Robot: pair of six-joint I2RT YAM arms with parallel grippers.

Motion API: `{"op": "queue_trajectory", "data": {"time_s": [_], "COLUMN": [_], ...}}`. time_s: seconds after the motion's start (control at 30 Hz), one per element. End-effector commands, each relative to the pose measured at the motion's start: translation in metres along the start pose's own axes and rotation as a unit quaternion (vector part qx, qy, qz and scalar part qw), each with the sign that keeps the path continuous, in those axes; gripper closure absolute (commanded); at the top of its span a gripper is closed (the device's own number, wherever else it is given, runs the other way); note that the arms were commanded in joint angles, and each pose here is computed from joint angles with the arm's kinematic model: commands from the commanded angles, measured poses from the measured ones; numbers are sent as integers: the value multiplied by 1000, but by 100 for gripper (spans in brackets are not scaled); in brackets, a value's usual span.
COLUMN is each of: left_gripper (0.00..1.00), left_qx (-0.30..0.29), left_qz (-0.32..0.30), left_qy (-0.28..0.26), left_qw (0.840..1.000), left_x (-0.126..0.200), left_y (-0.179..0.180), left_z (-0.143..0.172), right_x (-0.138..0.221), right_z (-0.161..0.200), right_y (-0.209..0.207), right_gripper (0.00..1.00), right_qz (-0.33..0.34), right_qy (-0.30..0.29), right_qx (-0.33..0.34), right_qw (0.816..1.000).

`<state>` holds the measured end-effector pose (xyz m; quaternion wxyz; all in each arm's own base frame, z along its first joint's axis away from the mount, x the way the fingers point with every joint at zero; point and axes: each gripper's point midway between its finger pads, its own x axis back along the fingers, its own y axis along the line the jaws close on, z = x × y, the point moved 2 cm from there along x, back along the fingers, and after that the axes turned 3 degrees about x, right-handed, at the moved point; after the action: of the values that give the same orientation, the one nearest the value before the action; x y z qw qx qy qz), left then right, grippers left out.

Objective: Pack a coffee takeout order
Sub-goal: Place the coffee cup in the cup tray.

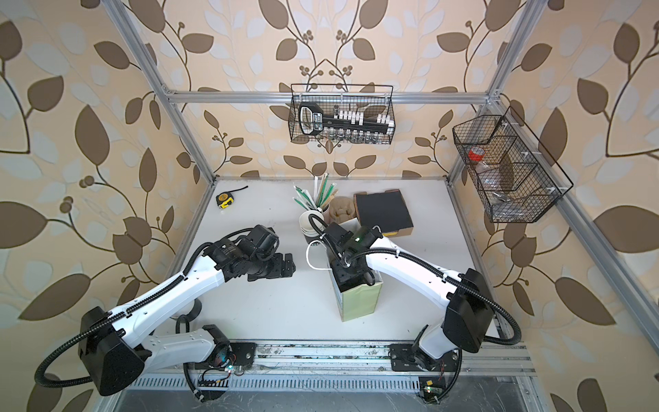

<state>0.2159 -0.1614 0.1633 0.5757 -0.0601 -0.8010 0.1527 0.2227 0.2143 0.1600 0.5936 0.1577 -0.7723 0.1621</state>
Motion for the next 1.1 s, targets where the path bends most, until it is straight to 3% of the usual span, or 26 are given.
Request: {"op": "queue_trajectory", "data": {"time_s": [0.0,0.5,1.07], "left_gripper": [1,1,1], "left_qx": [3,4,3], "left_qz": [-1,-2,-2], "left_qy": [4,2,1], "left_qw": [1000,1000,1000], "left_x": [-1,0,1], "left_y": [2,3,3], "left_z": [0,0,0], "right_x": [-15,-34,-22], "right_z": [18,36,32], "right_y": [-5,-9,-12], "right_gripper": [32,32,28], "right_qz": [13,20,33], "right_qy": [41,63,50], "right_qx": [13,9,17], "right_qw": [999,998,998]}}
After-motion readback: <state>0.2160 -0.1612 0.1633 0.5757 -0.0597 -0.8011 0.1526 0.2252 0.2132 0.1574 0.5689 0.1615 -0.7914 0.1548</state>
